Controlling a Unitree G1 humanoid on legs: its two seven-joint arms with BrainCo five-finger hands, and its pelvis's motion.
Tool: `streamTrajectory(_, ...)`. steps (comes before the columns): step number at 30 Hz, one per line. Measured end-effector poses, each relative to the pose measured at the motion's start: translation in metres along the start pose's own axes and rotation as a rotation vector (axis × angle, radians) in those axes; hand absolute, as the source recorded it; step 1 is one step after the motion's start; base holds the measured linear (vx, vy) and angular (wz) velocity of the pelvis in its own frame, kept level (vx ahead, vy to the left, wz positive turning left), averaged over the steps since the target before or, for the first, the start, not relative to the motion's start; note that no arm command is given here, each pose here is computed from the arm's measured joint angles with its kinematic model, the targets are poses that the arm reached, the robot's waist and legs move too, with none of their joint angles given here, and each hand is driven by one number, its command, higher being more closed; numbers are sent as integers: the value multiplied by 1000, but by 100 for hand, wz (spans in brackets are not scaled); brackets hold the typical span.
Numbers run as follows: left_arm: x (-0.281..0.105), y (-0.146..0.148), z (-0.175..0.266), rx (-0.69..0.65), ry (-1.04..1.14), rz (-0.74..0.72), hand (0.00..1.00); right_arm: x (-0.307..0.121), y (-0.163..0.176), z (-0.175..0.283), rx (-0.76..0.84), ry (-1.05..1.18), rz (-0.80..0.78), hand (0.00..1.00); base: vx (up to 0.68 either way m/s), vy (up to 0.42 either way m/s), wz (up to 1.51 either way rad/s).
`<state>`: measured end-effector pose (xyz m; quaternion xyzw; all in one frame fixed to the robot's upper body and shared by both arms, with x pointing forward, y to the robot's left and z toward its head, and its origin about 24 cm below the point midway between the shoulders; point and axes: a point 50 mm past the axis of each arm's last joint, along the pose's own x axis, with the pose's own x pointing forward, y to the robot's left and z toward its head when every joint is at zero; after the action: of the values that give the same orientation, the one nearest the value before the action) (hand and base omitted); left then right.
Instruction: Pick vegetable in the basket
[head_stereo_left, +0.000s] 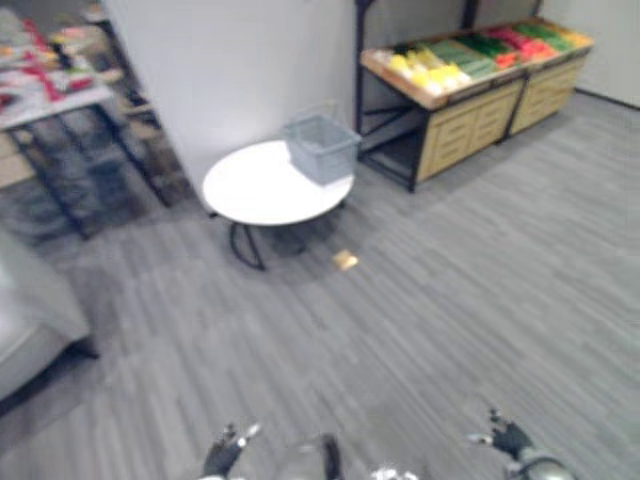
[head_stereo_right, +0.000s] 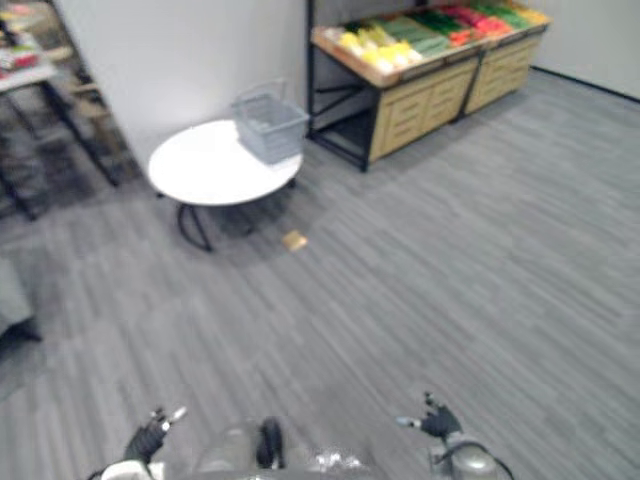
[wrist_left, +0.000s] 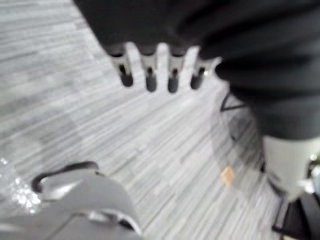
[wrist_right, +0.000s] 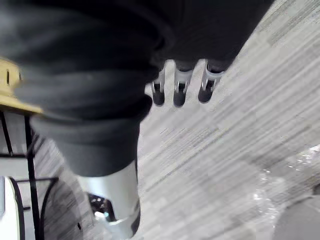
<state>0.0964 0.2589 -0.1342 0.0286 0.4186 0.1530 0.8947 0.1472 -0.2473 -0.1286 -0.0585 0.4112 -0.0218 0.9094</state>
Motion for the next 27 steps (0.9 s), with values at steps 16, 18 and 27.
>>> streamTrajectory(16,4,-24,14,-46,-37,-72,0,3,-31,49,-110,-145,-45,0,504,-77,32)
streamTrajectory(18,2,-26,8,-51,-11,-79,0,5,-37,65,-118,-185,-58,0,688,-137,-30)
streamTrajectory(27,-3,-18,0,-99,-28,-39,0,10,-45,133,-145,-383,-129,0,589,-10,-12)
